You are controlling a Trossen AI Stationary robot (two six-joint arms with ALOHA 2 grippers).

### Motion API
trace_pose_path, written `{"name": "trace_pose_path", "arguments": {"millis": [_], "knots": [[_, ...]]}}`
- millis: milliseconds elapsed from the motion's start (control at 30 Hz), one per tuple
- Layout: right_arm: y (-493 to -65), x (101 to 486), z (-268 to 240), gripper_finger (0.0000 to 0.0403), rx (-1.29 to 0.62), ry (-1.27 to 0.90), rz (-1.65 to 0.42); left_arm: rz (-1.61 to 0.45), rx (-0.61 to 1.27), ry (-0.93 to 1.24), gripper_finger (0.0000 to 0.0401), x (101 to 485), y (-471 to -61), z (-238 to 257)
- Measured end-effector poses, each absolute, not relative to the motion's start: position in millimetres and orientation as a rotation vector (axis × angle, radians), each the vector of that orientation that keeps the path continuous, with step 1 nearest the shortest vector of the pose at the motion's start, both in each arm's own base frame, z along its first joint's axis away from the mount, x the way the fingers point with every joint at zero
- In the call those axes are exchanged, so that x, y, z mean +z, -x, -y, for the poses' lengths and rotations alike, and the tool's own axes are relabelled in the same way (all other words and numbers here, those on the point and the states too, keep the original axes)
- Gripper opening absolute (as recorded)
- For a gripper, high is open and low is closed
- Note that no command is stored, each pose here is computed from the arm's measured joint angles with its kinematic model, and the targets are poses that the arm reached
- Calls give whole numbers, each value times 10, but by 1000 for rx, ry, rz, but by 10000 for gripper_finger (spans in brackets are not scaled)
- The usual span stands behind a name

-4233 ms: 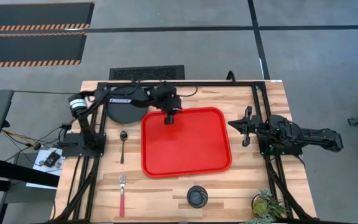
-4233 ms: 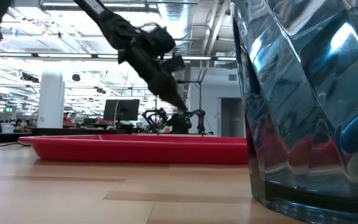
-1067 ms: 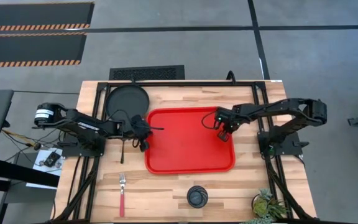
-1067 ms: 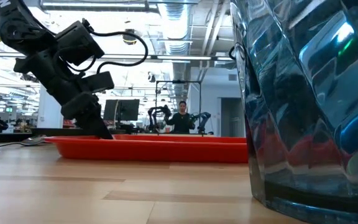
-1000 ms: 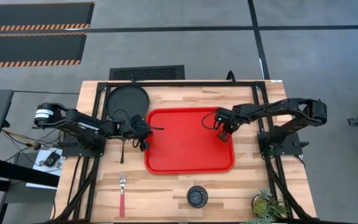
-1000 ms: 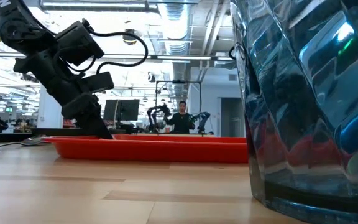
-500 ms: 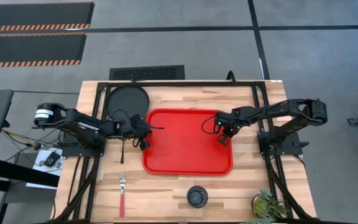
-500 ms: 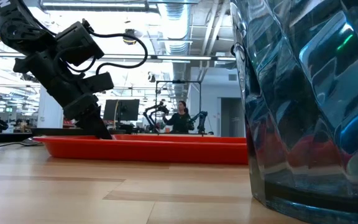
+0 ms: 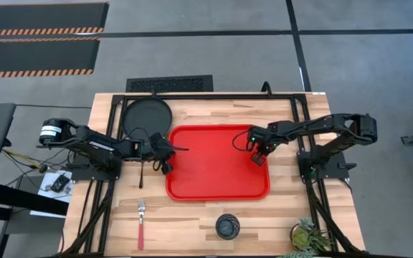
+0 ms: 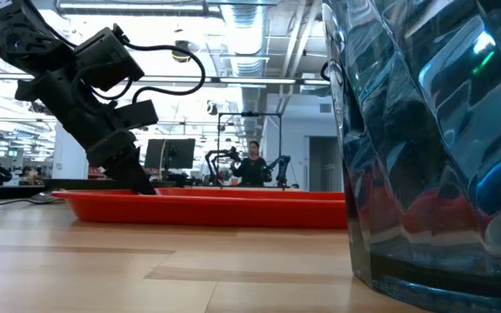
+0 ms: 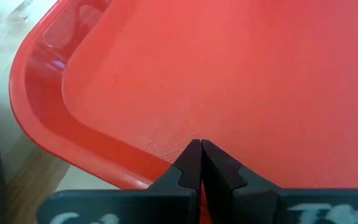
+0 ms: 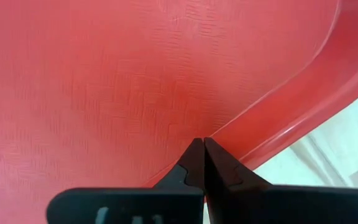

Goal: Pick and place plate/cup/fork/spoon on tray
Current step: Prepare the red serving tray, then put the black spoon on the right of the red serving tray

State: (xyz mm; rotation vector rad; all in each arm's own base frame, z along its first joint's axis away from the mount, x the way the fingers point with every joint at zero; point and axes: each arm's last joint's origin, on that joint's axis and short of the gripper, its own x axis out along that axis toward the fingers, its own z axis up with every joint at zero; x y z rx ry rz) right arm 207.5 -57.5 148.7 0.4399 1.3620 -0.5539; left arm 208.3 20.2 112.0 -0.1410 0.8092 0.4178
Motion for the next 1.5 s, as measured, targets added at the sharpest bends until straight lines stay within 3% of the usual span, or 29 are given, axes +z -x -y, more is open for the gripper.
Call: {"name": "trace_pose_path", "arguments": {"millis": [400, 633, 900, 1133, 1333, 1500], "knots": [[-2101, 1490, 580, 15, -547, -438, -1335, -819, 429, 137, 0, 1247, -1965, -200], [-2116, 1498, 578, 45, -527, -416, -1329, -773, 424, 135, 0, 1441, -1846, -196], [-2236, 1716, 578, 47, -428, -307, -1255, -718, 423, 214, 0, 1646, -1647, -335], [-2291, 1964, 454, 7, -322, -204, -979, -745, 486, 314, 7, 1650, -1512, -549], [-2344, 1871, 406, 20, -267, -177, -678, -750, 509, 323, 49, 1646, -1456, -674], [-2423, 1807, 432, 7, -141, -144, -394, -763, 469, 350, 85, 1678, -1448, -697]]}}
